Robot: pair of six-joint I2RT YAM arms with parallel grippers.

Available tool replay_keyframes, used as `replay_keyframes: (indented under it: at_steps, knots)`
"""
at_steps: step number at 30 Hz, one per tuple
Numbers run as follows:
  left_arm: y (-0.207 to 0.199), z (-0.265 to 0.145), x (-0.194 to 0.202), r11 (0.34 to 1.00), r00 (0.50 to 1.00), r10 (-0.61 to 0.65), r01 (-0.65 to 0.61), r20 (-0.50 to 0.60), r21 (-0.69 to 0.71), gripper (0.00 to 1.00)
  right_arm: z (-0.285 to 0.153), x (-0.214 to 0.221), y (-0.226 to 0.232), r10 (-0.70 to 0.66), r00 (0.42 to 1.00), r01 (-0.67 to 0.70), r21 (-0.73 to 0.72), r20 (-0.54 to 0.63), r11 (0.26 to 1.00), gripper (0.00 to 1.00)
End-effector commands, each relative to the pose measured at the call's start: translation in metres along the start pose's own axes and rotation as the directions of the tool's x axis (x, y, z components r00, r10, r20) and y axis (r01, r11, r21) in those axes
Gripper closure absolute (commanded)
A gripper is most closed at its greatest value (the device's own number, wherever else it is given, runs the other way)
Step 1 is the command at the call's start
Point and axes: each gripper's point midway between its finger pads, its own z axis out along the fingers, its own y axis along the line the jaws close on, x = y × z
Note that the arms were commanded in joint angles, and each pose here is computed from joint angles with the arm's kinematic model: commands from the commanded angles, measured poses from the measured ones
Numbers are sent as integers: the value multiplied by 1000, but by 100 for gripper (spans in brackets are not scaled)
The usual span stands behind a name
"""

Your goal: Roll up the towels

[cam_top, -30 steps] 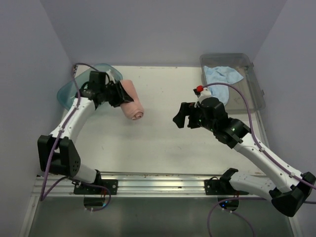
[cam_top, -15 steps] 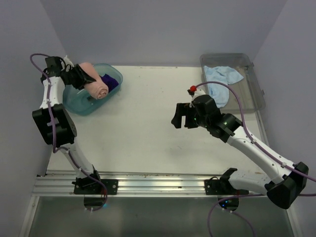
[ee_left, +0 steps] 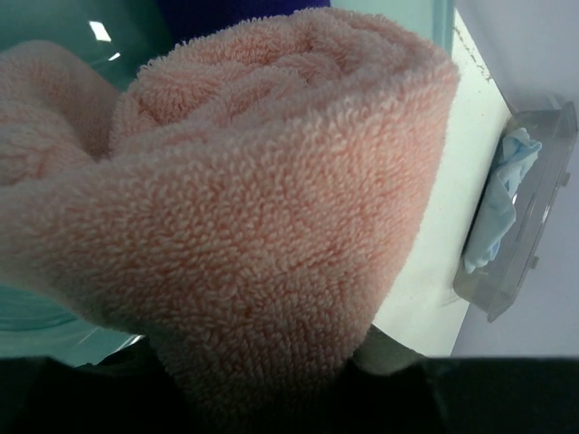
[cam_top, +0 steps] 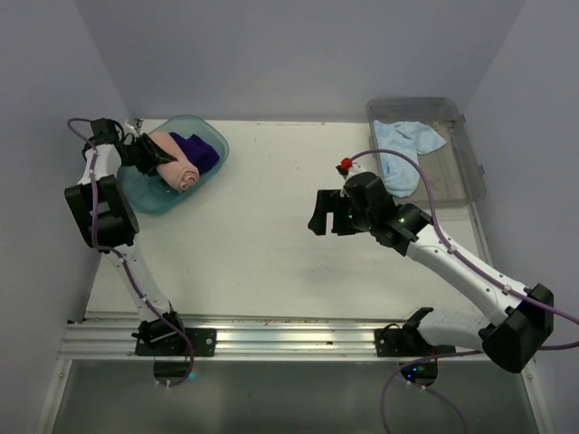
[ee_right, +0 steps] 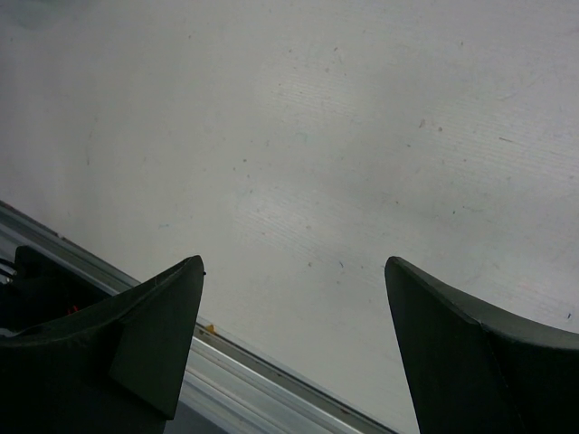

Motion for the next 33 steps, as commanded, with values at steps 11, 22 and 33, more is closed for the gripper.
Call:
replay_keyframes:
  at_steps: [11, 22, 33]
  knots:
    - [20, 33, -16, 999, 999, -34, 34, -8, 36, 94, 7, -11, 16, 31, 999, -31, -58, 10, 998, 15]
    - [53, 63, -2, 997, 996, -79, 79, -38, 1, 80, 16, 3, 19, 40, 998, -43, -87, -44, 995, 16]
    - [58, 55, 2, 994, 996, -87, 85, -23, -62, 24, 16, 6, 19, 47, 998, -51, -86, -50, 995, 16]
